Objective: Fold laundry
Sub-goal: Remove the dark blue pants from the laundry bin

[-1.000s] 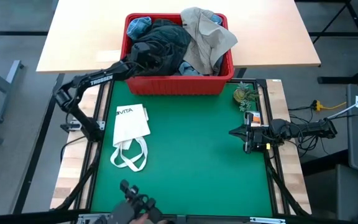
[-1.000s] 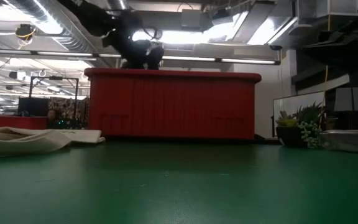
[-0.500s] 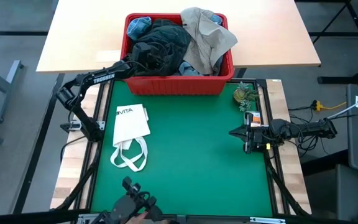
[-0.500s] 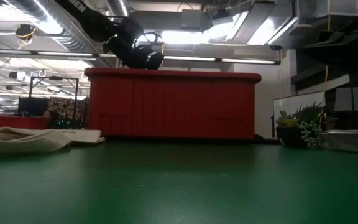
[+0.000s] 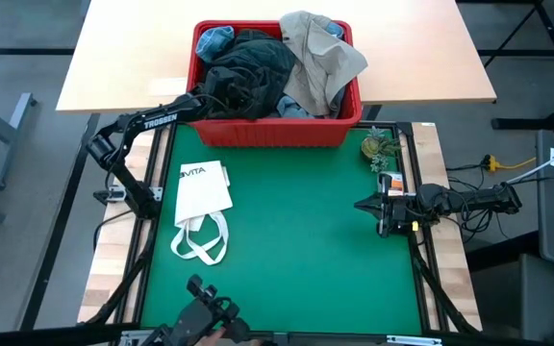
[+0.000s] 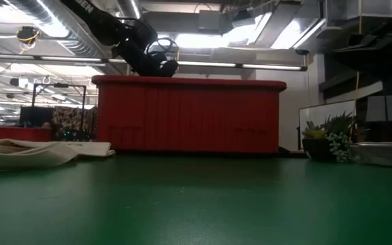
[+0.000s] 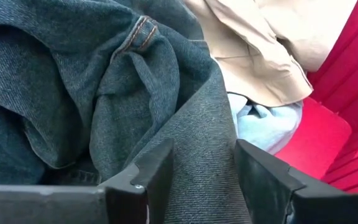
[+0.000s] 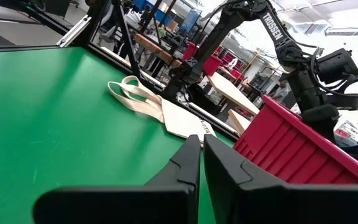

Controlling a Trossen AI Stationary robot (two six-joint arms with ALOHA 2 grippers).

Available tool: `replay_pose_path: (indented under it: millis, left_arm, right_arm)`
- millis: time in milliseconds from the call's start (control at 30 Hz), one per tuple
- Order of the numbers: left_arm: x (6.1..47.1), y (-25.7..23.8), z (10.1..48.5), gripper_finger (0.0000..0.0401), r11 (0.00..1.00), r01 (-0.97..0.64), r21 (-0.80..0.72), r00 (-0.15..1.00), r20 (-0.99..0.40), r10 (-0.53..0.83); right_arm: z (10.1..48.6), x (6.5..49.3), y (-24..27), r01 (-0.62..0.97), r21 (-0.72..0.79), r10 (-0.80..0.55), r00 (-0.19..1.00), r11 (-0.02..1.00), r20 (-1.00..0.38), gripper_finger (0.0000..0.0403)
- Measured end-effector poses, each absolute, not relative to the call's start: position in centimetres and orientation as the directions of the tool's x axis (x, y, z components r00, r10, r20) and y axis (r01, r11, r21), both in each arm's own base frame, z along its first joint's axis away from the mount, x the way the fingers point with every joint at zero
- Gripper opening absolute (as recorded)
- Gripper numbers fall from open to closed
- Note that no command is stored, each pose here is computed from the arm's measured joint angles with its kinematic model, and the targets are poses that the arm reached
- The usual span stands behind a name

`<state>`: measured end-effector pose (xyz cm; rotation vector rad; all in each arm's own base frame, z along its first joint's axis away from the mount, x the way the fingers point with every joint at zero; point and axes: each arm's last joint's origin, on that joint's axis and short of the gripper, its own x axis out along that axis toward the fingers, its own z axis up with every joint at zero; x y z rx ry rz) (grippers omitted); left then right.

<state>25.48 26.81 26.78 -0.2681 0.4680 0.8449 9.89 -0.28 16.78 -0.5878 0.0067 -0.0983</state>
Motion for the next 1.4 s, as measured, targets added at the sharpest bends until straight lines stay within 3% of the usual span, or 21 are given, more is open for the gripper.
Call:
replay_pose_path:
  millis: [200,533,733,967,1400]
  left_arm:
    - [25.2,26.9,26.6,0.0125,0.634,-0.772,-0.045,0.561,-0.517,0.646]
    - [24.9,26.9,26.4,0.0008,0.624,-0.779,-0.063,0.551,-0.544,0.633]
    - [25.1,27.0,26.5,0.0004,0.627,-0.774,-0.088,0.573,-0.517,0.635]
    - [25.7,27.4,28.0,0.0002,0.661,-0.737,-0.143,0.656,-0.388,0.648]
    - [27.5,27.2,36.6,0.0001,0.752,-0.637,-0.17,0.771,-0.143,0.621]
  right_arm:
    - [16.8,9.9,-0.3,0.09,-0.554,-0.095,0.995,0.828,0.021,0.0024]
    - [16.8,9.9,-0.3,0.09,-0.554,-0.094,0.995,0.828,0.021,0.0024]
    - [16.8,9.9,-0.3,0.091,-0.554,-0.095,0.995,0.828,0.021,0.0024]
    - [16.8,9.9,-0.3,0.09,-0.554,-0.094,0.995,0.827,0.021,0.0024]
    - [16.8,9.9,-0.3,0.091,-0.554,-0.095,0.995,0.828,0.021,0.0024]
